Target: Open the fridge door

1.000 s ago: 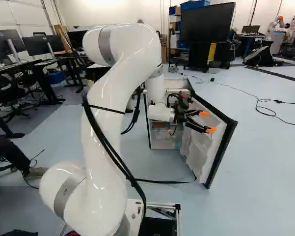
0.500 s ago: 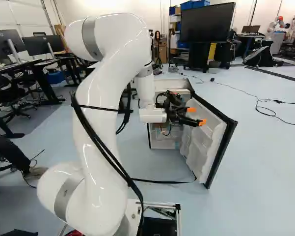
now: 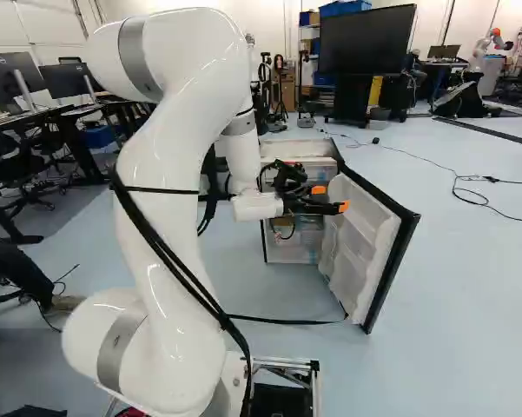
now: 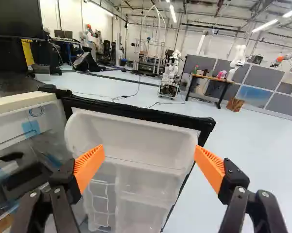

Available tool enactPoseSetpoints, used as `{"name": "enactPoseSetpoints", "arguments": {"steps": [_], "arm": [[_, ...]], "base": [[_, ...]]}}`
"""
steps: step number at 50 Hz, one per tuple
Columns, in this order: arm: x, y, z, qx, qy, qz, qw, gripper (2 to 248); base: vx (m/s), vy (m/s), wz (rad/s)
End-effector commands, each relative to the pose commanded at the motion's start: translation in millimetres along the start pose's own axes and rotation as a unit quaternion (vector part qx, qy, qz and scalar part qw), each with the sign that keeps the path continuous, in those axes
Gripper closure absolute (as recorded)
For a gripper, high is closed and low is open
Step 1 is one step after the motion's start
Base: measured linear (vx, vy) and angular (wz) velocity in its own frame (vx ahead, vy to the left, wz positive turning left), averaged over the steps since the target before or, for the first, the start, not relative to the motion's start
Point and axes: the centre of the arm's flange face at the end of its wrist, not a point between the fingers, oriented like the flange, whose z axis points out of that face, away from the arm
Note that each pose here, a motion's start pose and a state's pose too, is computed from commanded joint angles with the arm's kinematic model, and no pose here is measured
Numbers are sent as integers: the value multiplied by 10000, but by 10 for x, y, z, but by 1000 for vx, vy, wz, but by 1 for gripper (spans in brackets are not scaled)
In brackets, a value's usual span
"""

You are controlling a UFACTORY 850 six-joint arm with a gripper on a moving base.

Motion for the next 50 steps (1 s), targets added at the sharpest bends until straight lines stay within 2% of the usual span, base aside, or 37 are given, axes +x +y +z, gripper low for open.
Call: {"name": "enactPoseSetpoints", "arguments": {"steps": [25,39,50], "arm": [[70,16,-89,266,-16,41,9996,3],[155,42,-208,608,-39,85,9981,3],[235,74,-338,965,-67,119,9952,3]], "base": [[0,0,0],[0,0,0],[0,0,0]]}}
